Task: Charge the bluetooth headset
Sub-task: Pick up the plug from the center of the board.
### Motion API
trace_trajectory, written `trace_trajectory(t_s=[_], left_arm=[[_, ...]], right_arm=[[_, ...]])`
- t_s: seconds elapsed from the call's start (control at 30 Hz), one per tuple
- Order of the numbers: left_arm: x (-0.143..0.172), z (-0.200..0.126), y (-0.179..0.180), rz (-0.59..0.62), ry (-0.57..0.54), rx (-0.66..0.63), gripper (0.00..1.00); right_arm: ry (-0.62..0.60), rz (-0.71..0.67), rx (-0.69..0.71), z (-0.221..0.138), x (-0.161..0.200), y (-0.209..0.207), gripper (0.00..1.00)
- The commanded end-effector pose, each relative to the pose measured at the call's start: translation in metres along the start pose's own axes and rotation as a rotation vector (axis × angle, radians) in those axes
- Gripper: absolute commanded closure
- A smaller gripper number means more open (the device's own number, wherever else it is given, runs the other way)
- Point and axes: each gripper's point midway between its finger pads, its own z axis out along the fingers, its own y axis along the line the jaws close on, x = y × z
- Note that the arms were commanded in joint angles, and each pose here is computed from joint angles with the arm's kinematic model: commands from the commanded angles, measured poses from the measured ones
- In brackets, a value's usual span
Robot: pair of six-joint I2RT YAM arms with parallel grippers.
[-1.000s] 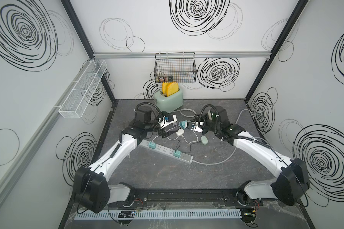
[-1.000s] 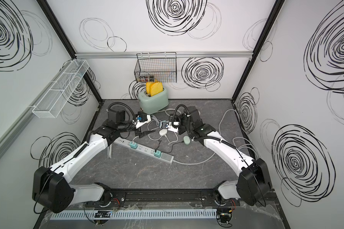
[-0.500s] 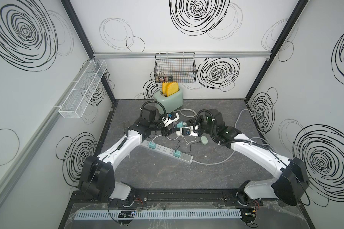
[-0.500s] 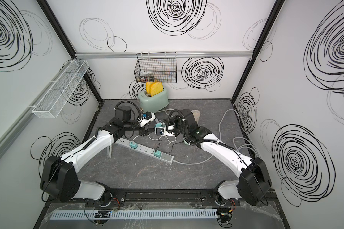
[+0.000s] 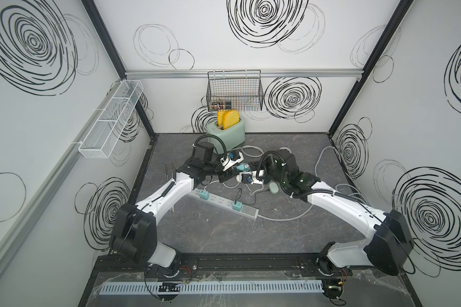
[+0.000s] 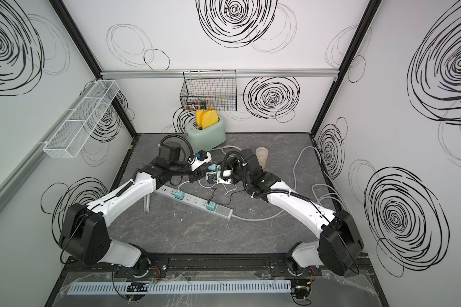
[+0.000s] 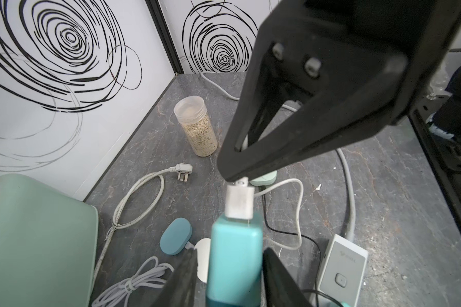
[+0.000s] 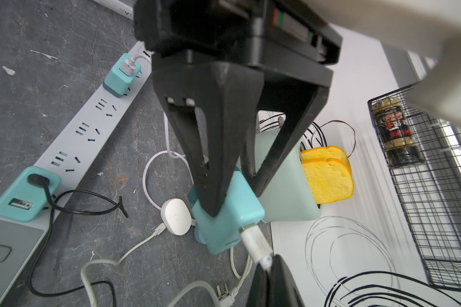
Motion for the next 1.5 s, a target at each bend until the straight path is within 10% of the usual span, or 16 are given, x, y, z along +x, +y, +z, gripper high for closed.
trace_trajectory(t_s=[0.0,0.13,0.4,0.93,1.47], left_arm=[[-0.013,-0.001,0.001,0.063,-0.027,0.015,0.66],[-0.009,0.001,0.001,0.070,-0.014,0.009,0.74],[-0.015,0.000,0.015,-0.007,-0.061,-0.018,0.90],[-0.006,-0.003,0.011,-0.123,-0.184,0.093,0.99],[-0.003,-0.014,0.001,-0.098,-0.213,0.185,1.00]], right_arm=[[-0.003,-0.003,0.056,-0.002,-0.003,-0.012,0.94],[0.005,0.019,0.066,-0.002,-0.001,-0.012,0.87],[-0.050,0.329,0.106,-0.021,-0.005,-0.022,0.41],[-0.363,1.195,-0.112,-0.062,0.001,0.005,0.44],[-0.438,1.473,-0.216,-0.029,-0.002,0.032,0.55]])
